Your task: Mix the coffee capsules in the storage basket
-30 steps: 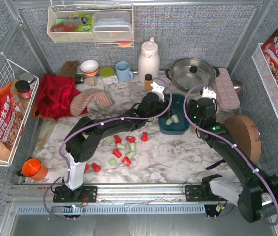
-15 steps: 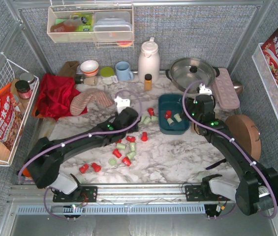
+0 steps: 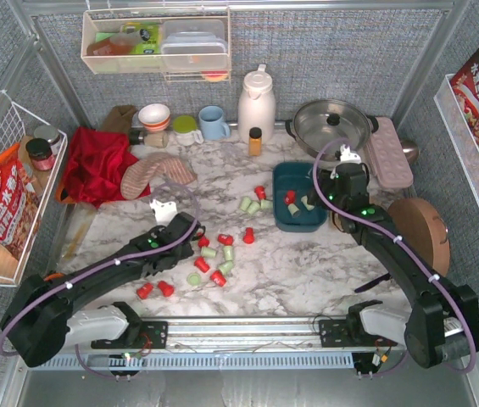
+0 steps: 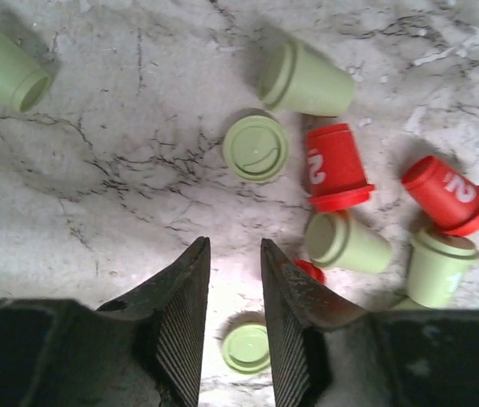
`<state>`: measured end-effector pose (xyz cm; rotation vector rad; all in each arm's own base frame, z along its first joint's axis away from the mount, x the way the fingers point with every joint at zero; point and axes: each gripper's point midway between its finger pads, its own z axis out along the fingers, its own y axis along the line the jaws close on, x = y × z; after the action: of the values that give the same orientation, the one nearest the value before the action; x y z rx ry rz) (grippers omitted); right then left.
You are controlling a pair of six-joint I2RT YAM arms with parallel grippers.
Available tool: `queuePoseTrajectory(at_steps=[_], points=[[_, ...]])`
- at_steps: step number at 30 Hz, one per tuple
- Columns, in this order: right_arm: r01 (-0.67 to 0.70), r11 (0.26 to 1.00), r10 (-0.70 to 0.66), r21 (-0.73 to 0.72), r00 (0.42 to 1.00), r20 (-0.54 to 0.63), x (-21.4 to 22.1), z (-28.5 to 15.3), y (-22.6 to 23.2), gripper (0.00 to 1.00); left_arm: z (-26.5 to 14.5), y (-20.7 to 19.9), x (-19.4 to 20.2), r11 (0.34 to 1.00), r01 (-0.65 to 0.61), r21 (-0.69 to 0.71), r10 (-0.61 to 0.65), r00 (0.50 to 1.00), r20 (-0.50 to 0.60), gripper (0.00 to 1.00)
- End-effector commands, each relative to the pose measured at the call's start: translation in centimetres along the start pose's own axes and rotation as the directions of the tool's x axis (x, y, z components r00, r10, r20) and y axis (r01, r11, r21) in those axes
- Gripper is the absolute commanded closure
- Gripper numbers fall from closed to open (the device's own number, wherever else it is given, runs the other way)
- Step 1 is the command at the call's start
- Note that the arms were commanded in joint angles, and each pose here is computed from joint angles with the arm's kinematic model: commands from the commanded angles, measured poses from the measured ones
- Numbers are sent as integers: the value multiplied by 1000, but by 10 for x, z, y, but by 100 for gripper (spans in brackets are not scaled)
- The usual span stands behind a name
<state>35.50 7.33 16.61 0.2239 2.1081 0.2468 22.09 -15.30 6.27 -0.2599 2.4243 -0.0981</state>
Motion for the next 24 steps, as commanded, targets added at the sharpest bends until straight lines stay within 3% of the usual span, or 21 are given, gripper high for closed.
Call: queuePoseTrajectory(at_steps=[1,8,17,24], points=[[-7,999,7,-41,1000,14,-7,1,9,43,9,-11,-6,993,-51,105,50,999,10,62],[-3,998,3,-61,1000,-2,-4,3,13,43,27,-39,-27,969,-170,177,163,985,57,64],[3,997,-4,-73,1000,-8,-4,4,15,43,54,-14,-11,986,-143,82,150,985,-87,68],[0,996,-3,-86,1000,-31,1,9,18,43,56,-33,5,972,-130,197,160,977,-144,69]])
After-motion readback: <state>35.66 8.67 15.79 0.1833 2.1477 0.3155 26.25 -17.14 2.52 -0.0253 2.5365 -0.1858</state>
